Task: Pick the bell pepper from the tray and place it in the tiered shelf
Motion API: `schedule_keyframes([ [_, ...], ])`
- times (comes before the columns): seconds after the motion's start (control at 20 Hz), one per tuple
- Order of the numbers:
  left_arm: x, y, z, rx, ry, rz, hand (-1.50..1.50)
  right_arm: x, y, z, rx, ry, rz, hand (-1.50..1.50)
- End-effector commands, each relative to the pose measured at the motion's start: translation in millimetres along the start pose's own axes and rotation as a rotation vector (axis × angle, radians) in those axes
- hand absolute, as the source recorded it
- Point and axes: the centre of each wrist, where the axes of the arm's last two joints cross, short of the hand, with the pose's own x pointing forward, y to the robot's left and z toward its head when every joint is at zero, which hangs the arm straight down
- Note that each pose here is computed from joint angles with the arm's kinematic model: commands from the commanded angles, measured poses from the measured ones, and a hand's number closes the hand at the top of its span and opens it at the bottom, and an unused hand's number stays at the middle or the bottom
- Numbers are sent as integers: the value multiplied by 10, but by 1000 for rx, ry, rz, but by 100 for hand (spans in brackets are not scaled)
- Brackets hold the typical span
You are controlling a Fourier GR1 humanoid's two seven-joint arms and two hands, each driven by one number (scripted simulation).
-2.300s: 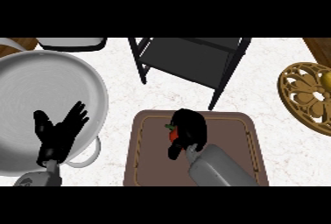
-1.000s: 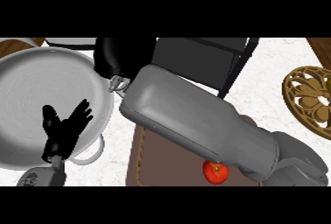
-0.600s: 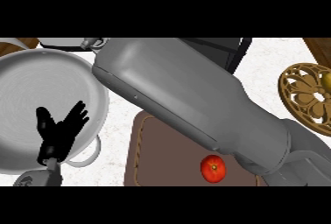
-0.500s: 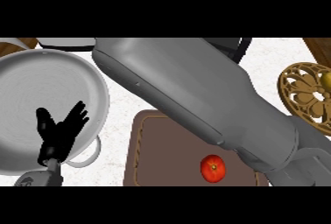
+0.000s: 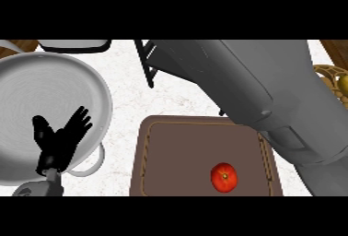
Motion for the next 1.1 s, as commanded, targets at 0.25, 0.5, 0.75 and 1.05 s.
schedule_keyframes([
  [0.25, -140, -106, 39, -1, 42, 3, 0, -227, 77, -295, 98, 142, 109, 150],
  [0.5, -72, 11, 44, -2, 38, -1, 0, -595, 181, -554, 82, 143, 117, 150],
  [0.75, -90, -2, 12, -22, 54, -7, 0, -790, 267, -701, 48, 144, 117, 150],
  [1.05, -13, 72, -36, 3, 35, -8, 0, -835, 464, -655, 20, 140, 111, 150],
])
